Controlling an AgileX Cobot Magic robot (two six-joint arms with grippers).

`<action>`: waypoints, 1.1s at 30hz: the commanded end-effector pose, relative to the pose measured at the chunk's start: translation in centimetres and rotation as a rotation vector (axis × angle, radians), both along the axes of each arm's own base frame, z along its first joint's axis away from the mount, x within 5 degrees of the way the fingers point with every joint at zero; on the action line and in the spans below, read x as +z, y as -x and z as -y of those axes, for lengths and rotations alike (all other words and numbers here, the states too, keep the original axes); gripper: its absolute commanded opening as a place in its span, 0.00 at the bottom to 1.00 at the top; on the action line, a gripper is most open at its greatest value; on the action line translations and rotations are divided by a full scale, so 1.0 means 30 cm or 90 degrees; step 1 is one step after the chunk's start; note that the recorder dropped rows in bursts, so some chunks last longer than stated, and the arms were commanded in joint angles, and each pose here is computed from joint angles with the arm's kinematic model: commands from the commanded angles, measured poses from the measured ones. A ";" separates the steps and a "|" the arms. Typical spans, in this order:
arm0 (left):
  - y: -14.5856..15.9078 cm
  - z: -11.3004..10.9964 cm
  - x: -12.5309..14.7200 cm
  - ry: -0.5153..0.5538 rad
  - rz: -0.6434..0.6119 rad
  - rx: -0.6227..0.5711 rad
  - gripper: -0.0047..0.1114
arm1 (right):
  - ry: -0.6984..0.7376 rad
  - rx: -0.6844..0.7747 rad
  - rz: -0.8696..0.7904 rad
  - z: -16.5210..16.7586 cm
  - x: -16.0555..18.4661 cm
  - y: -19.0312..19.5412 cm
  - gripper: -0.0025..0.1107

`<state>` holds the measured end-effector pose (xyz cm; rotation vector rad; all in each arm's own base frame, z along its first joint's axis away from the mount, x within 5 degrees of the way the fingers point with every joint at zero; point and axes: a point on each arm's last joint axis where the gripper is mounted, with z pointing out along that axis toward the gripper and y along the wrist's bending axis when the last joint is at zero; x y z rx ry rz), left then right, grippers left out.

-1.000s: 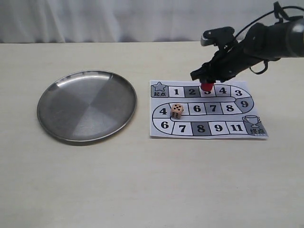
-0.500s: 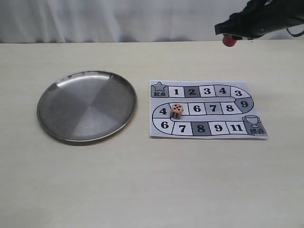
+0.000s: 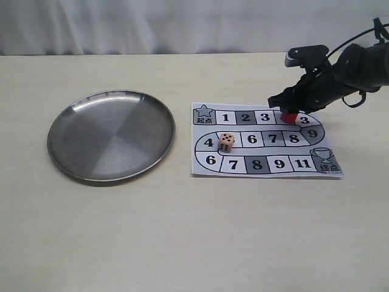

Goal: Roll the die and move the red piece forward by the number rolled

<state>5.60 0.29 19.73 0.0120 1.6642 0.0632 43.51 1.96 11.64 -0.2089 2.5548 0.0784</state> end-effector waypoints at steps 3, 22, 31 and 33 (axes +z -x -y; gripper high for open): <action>0.000 0.002 0.001 0.002 0.006 -0.006 0.04 | 0.001 0.009 -0.038 -0.001 -0.042 0.016 0.06; 0.000 0.002 0.001 0.002 0.006 -0.006 0.04 | 0.002 -0.038 0.130 0.098 0.336 0.065 0.06; 0.000 0.002 0.001 0.002 0.006 -0.006 0.04 | 0.002 -0.037 -0.024 0.099 -0.001 0.044 0.06; 0.000 0.002 0.001 0.002 0.006 -0.006 0.04 | 0.002 -0.037 -0.029 0.099 -0.008 0.044 0.06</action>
